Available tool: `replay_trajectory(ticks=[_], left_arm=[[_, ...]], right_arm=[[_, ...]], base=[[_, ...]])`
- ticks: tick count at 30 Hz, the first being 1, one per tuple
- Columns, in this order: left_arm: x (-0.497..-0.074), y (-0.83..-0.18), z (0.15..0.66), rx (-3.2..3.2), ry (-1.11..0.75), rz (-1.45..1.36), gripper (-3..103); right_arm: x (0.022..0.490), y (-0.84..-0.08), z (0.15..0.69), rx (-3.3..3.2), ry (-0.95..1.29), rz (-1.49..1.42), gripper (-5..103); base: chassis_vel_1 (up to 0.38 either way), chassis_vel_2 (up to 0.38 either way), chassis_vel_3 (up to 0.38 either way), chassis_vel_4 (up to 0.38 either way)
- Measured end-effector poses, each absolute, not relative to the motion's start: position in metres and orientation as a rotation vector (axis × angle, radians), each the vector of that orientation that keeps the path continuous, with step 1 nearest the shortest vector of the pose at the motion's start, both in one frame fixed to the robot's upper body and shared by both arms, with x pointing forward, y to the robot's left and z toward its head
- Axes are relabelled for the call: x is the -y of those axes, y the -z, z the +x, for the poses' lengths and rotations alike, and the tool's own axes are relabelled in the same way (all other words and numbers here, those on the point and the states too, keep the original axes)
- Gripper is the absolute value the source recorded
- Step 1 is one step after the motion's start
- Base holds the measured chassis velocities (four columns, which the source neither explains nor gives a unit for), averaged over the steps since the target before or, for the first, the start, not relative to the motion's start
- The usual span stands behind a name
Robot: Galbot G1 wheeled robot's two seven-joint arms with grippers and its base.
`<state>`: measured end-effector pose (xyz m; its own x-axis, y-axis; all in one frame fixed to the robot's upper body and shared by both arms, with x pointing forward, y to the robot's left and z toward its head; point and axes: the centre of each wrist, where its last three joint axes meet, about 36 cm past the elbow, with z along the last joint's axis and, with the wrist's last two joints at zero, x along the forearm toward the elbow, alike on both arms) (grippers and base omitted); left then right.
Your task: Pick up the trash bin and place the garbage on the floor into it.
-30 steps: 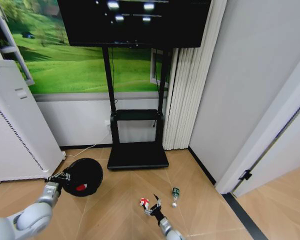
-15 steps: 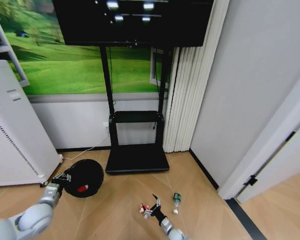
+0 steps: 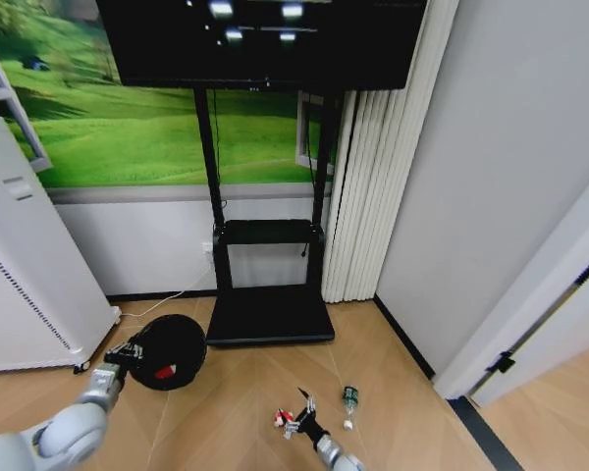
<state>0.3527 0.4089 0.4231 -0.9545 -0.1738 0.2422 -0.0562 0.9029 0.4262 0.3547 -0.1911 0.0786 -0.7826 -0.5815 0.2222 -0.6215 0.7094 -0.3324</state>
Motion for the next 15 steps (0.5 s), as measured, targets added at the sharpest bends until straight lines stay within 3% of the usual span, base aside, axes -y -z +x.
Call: replay_trajectory(ticks=[15], left_arm=[[-0.404, -0.422, 0.352, 2.799, 0.595, 0.174, 7]], right_arm=[[0.18, -0.063, 0.337, 2.701, -0.56, 1.017, 100]], base=[[0.0, 0.0, 0.0, 0.0]])
